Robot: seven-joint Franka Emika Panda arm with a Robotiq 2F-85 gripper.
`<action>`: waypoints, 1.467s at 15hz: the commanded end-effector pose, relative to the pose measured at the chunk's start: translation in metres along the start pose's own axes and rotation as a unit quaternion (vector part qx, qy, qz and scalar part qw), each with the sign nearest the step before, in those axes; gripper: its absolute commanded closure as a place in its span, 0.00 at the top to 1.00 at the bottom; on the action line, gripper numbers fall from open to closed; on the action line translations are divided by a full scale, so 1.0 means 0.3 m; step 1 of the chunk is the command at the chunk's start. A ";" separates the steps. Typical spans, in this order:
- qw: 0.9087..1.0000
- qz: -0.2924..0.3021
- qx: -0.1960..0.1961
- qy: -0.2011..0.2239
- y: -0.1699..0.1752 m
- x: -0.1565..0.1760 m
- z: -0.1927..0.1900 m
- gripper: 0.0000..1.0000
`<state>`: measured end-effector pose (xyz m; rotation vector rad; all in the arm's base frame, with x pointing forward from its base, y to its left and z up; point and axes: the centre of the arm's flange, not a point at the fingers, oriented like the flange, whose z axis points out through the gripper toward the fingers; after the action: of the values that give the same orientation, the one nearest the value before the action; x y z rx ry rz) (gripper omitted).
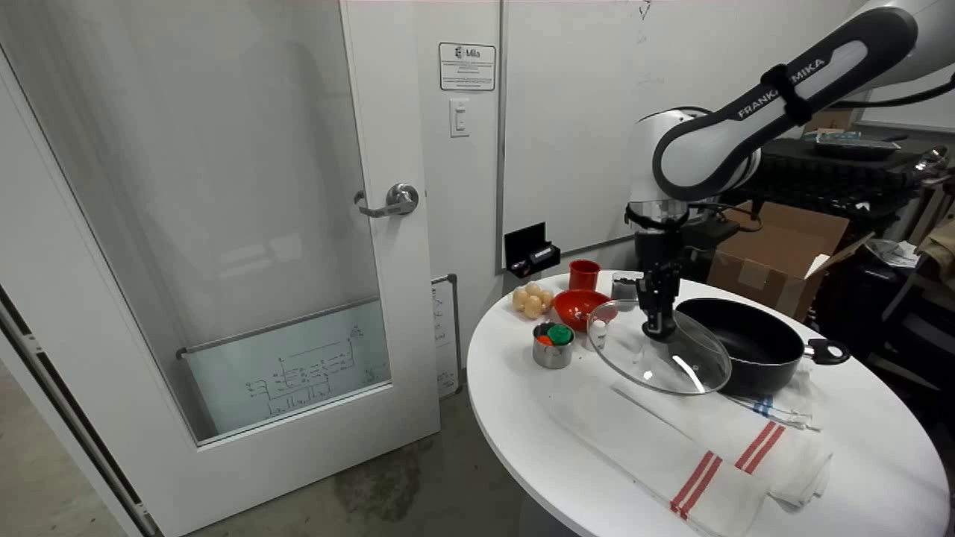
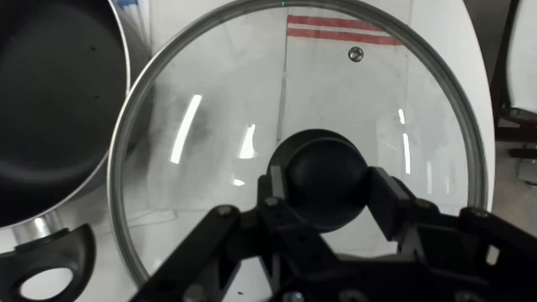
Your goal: Pick up the lid, then place it on the pot
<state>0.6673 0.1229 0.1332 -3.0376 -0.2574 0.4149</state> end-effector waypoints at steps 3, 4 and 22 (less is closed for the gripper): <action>0.998 0.056 -0.001 0.013 0.175 -0.157 -0.153 0.25; 0.998 0.068 -0.004 0.014 0.216 -0.172 -0.165 0.25; 0.965 0.248 0.085 0.017 0.808 -0.324 -0.074 0.25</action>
<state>0.6206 -0.1185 0.1587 -2.9483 0.4673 0.4034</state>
